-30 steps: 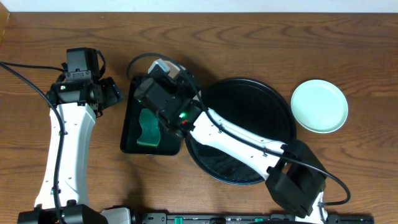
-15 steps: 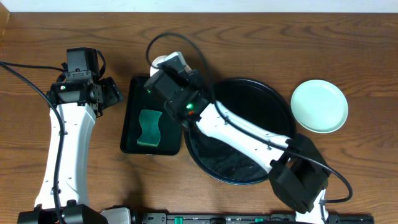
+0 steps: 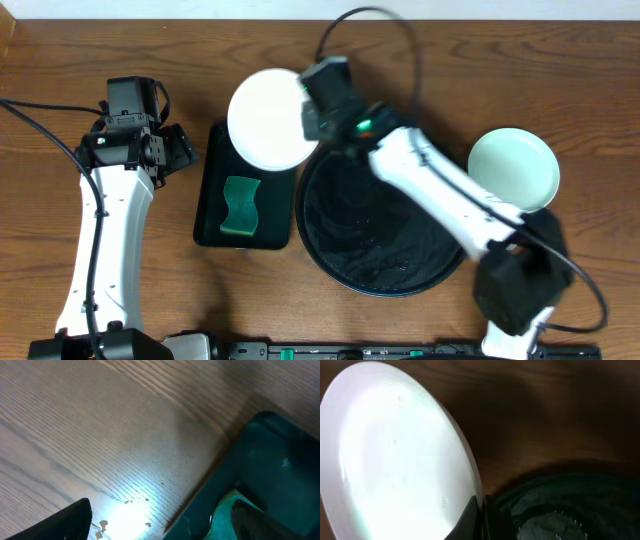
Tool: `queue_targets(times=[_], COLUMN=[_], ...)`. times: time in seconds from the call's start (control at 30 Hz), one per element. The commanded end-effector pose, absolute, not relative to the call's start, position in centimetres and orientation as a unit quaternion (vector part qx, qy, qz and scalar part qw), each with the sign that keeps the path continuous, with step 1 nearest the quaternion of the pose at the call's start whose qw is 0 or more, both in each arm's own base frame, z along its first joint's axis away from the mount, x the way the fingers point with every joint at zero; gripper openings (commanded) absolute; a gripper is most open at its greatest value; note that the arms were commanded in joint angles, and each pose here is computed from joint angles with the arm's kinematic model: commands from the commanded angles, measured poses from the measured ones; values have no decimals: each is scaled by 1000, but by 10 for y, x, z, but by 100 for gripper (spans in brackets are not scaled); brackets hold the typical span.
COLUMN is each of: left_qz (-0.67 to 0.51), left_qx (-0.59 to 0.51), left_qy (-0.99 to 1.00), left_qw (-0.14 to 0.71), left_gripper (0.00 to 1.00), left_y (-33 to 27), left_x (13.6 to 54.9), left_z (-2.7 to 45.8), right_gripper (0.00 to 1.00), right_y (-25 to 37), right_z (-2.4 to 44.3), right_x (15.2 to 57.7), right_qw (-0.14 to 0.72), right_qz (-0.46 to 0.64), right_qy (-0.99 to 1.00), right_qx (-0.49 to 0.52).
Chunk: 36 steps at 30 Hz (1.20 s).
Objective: Clean dirty plates on tray and stack at the side
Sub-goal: 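Carry the white plate right over the pale green plate, right gripper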
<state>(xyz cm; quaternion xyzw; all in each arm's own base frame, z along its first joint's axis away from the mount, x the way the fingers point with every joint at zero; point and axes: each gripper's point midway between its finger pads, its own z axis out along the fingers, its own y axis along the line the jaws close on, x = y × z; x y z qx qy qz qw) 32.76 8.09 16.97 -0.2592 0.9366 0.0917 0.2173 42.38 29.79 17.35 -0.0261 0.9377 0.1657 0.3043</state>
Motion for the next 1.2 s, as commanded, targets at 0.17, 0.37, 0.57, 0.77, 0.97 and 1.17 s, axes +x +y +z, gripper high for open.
queue_targets(times=[0.17,0.37,0.57,0.77,0.97,1.17], left_qz=[99,99,99,99,99,99], left_qx=[-260,-260,-260,-260,-260,-260], left_qy=[936,936,936,936,936,936], left_qw=[218,218,218,218,218,218], left_gripper=[89,89,89,89,89,89], left_y=[84,84,84,84,84,84], left_x=[327,327,327,327,327,327], left_z=[171,171,171,171,171,171], right_gripper=[1,1,1,1,1,1], right_y=[237,146,44,-39,-75,-102], right_z=[213,191,170,146,116,84], right_x=[421,427,418,380,349,323], right_qw=[192,150,125,81,39,18], right_qz=[323,276,185,70,17,-39], right_qy=[926,938,937,928,915,898], right_qx=[39,149,269,358,402,439])
